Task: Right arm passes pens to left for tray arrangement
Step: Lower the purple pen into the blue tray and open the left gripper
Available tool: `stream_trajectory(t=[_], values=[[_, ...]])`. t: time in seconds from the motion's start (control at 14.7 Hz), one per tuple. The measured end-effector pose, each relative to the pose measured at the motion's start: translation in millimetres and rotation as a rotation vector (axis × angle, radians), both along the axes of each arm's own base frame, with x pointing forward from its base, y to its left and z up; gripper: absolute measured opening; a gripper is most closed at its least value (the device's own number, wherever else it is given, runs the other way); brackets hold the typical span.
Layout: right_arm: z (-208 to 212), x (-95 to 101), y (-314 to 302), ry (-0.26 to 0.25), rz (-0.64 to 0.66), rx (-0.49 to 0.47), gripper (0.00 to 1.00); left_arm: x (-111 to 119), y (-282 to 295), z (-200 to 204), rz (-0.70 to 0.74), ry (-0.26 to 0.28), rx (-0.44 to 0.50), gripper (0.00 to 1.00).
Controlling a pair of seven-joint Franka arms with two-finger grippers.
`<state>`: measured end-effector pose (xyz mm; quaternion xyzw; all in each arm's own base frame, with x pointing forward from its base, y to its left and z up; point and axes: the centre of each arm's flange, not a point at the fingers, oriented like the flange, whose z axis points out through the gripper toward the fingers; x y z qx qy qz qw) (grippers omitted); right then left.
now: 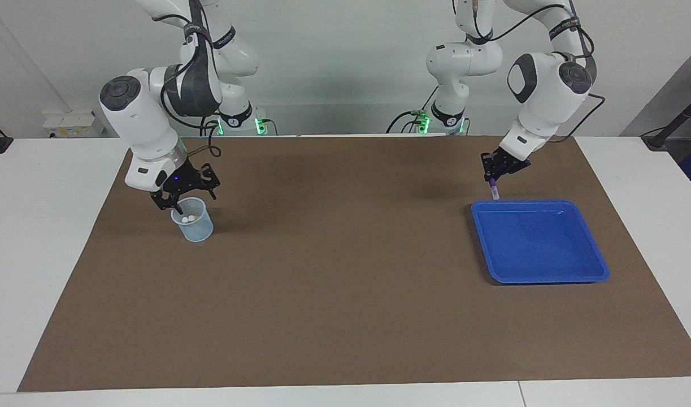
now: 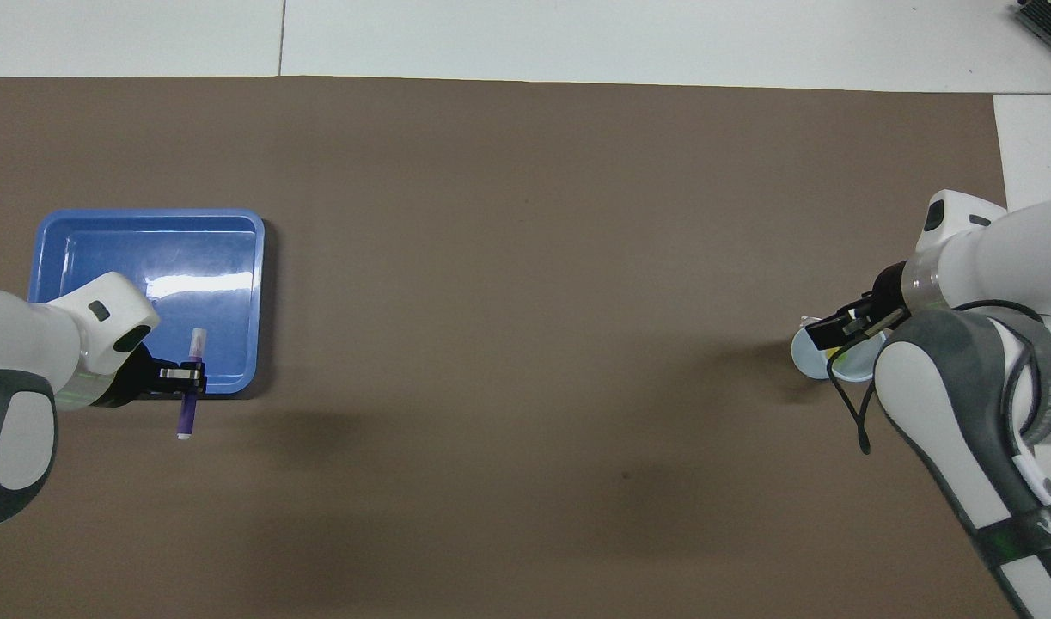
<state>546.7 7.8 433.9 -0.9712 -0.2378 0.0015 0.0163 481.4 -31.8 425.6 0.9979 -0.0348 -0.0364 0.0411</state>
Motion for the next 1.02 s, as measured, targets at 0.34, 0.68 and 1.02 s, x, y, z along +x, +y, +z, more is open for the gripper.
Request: stream_trajectory(t=[0.34,0.68,1.02], values=[[-24,2.2,-16,-0.009,-0.013,-0.023,0.72,29,14,-34,0.012,-0.035,0.019,0.17],[-30,3.6,-22,-0.006,-0.023,-0.021,0.70,60,22,-53,0.022,-0.060,0.020,0.17],[-40,4.4,-31,0.009,-0.039,-0.019,0.60,80,23,-90,0.018,-0.077,0.030,0.17]])
